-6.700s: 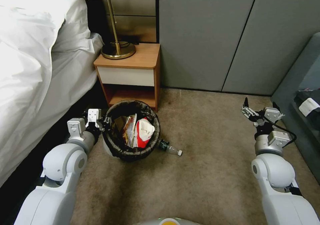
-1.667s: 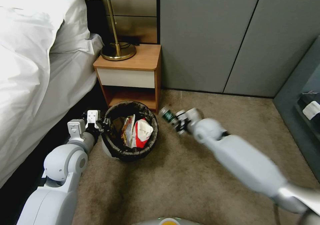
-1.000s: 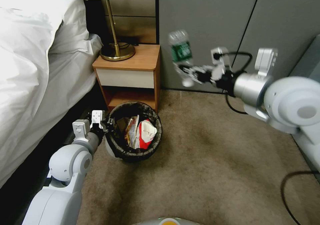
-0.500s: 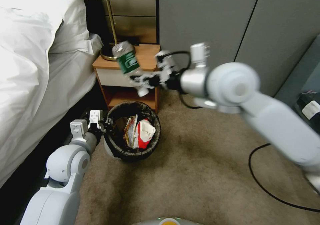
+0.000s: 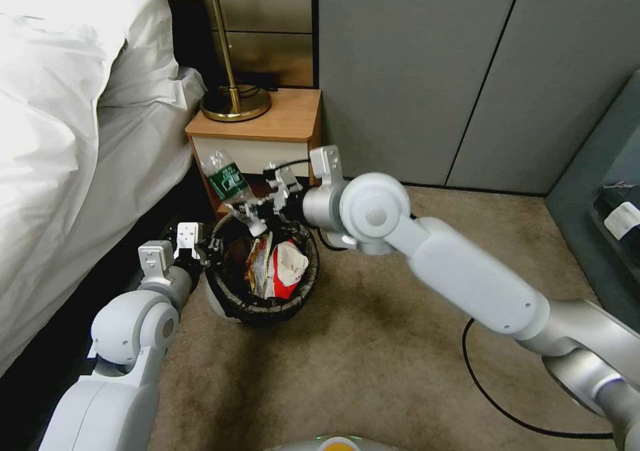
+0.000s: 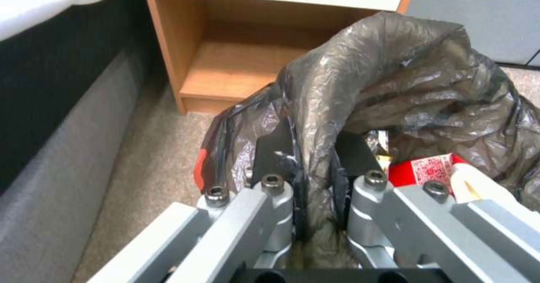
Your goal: Pick up the trash bin, then pick up the garbage from the floor and place it into the trash bin.
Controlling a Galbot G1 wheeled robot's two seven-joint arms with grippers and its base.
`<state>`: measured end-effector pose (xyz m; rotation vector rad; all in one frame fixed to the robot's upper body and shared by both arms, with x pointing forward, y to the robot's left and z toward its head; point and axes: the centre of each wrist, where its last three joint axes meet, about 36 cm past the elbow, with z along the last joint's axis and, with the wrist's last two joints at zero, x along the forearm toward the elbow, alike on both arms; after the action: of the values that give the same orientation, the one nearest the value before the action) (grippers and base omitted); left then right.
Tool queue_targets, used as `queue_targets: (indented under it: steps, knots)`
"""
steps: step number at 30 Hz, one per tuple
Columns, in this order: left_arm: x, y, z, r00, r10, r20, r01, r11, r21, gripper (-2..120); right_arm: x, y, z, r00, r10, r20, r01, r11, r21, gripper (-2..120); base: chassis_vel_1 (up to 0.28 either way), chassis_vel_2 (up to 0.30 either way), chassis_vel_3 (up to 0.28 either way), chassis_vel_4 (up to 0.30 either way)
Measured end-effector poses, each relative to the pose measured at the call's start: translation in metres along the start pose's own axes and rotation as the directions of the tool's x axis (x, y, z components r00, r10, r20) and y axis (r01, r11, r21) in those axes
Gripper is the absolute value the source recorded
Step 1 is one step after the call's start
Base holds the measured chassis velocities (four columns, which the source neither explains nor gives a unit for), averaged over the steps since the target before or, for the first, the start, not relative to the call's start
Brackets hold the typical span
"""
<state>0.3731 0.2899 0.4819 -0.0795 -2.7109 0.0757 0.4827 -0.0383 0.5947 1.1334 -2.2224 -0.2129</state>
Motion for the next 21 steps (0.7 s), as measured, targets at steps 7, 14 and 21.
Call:
queue_targets:
  steps: [7,14,21]
  knots:
    - [-0.001,0.0,0.0,1.0,0.002,0.0,-0.002,1.0,0.003,5,-0.008,-0.003,0.01,1.0,0.012,-0.016,-0.012,1.0,-0.002,21,0.0,0.0,0.0,0.0]
    - [-0.002,0.002,0.002,1.0,-0.001,-0.009,0.002,1.0,0.002,5,-0.014,-0.006,0.019,0.999,0.017,-0.029,-0.017,1.0,-0.017,36,0.0,0.0,0.0,0.0]
    - [-0.006,0.002,0.002,1.0,-0.003,-0.011,0.003,1.0,0.005,5,-0.014,-0.008,0.02,0.999,0.026,-0.028,-0.027,0.999,-0.018,61,0.0,0.0,0.0,0.0]
